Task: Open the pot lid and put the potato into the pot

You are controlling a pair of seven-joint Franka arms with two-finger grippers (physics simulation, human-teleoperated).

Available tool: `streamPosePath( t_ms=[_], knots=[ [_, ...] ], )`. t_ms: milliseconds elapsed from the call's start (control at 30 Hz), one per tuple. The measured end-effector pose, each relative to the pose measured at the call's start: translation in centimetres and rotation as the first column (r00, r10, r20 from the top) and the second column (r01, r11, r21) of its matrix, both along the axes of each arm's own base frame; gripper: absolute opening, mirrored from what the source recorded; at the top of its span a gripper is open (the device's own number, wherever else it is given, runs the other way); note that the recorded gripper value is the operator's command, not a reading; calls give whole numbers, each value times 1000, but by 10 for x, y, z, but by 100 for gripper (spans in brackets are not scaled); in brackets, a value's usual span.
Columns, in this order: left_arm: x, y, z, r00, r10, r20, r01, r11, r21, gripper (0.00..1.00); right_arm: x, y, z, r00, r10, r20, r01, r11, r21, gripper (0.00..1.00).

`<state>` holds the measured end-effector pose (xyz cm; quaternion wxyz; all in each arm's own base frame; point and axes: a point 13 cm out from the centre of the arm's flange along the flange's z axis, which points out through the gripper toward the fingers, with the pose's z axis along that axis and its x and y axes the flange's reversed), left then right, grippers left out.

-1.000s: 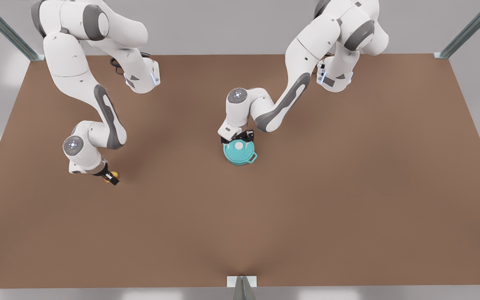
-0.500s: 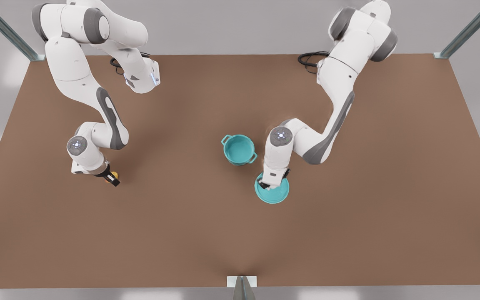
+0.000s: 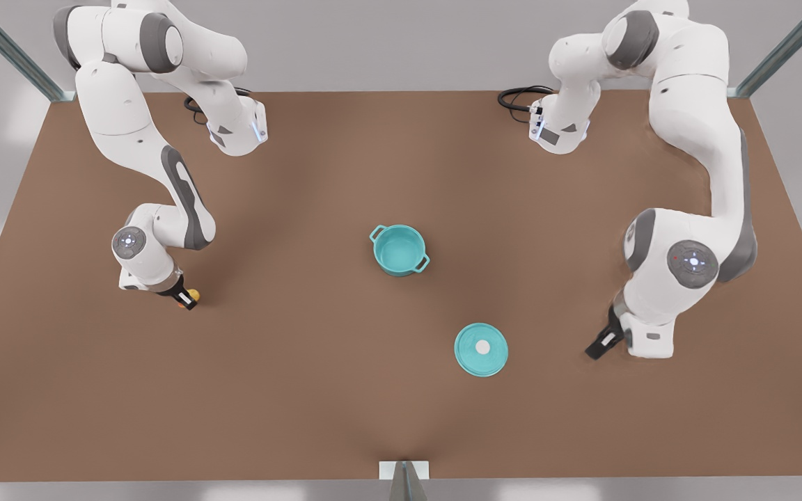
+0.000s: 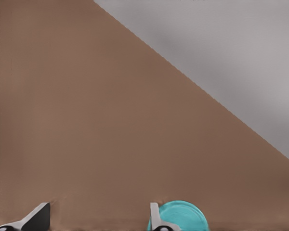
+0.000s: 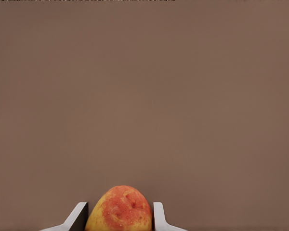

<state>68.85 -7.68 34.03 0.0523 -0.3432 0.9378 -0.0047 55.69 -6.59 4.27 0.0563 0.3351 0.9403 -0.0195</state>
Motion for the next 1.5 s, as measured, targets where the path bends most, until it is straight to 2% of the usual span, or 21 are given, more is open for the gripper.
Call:
streamPosePath(
  t_ms=[33,167,267,367,567,833,1133,1333,1500],
  knots=[
    [-37,19,15,999,-1,-34,1,1000,-6,100,0,0,1,1000,-1,1,1,1000,0,50],
    [-41,76,60,999,-25,-29,23,997,-72,100,2,0,5,1000,-5,7,5,1000,1,50],
    [-91,76,77,990,-104,-91,97,992,-79,100,5,1,14,1000,-7,15,7,1000,4,49],
    [-101,57,75,968,-223,-115,208,970,-126,100,9,7,25,1000,-3,22,3,1000,9,49],
    [-109,46,61,914,-380,-145,353,918,-182,100,23,51,62,998,38,45,-40,999,29,49],
    [-114,32,60,850,-505,-147,478,859,-184,100,39,174,112,993,107,46,-111,989,96,49],
    [-116,35,59,813,-564,-143,537,822,-191,100,10,346,161,980,196,26,-198,969,150,48],
    [-117,35,59,794,-591,-141,563,803,-195,100,-38,482,187,967,253,15,-252,950,184,48],
    [-118,35,58,782,-607,-141,578,792,-197,100,-59,554,183,975,222,-7,-217,958,186,47]
  ],
)
